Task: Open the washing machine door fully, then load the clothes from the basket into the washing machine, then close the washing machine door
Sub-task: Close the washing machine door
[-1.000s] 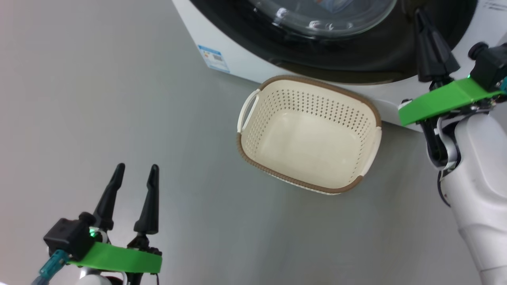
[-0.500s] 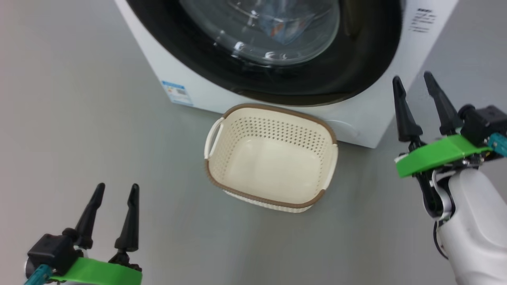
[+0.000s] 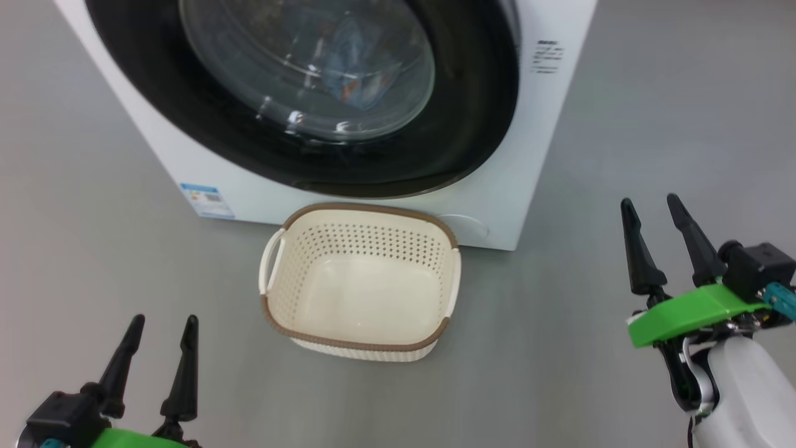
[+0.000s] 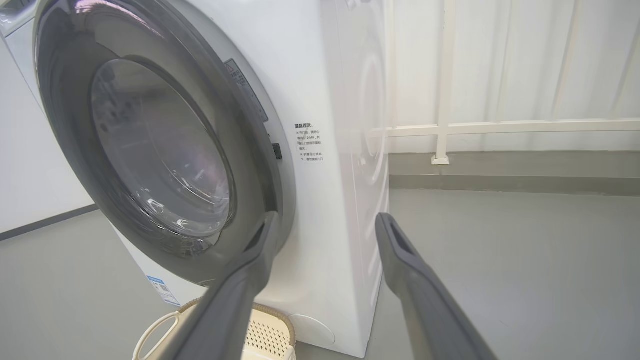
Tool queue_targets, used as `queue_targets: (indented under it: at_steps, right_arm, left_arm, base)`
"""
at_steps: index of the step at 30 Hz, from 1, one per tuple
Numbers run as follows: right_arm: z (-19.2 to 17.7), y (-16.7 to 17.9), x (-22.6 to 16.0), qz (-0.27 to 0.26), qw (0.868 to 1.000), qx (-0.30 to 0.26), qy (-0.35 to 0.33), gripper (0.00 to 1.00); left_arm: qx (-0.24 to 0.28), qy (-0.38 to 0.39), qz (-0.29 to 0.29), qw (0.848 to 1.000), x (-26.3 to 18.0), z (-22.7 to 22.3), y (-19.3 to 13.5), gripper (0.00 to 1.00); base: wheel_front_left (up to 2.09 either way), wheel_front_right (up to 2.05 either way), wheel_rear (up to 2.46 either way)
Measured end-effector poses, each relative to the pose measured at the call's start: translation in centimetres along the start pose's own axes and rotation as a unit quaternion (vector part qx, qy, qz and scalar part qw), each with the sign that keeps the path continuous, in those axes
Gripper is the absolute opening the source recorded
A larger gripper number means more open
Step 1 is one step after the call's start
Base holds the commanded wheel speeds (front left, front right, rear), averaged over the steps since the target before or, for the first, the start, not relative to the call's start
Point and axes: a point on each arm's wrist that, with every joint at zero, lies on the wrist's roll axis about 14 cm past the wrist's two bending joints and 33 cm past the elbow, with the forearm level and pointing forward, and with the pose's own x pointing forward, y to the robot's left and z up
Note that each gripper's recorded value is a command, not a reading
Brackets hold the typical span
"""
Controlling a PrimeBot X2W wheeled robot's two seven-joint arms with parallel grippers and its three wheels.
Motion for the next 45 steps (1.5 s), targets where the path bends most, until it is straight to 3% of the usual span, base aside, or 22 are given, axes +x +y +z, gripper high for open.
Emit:
queue_targets:
  at_steps: [17,45]
  right_arm:
    - [1.2,-4.8,-9.1,-0.089,0.996,-0.015,-0.004,1.0]
    - [0.6,-8.6,-17.5,-0.184,0.983,-0.006,-0.002,1.0]
  left_arm:
    - [0.007,0.0,-0.042,0.999,0.0,0.0,-2.1,1.0]
    - [0.033,-0.012,-0.058,0.998,1.2,0.9,-2.8,1.0]
  base:
    - [0.0,0.0,0.0]
    - [0.0,0.0,0.0]
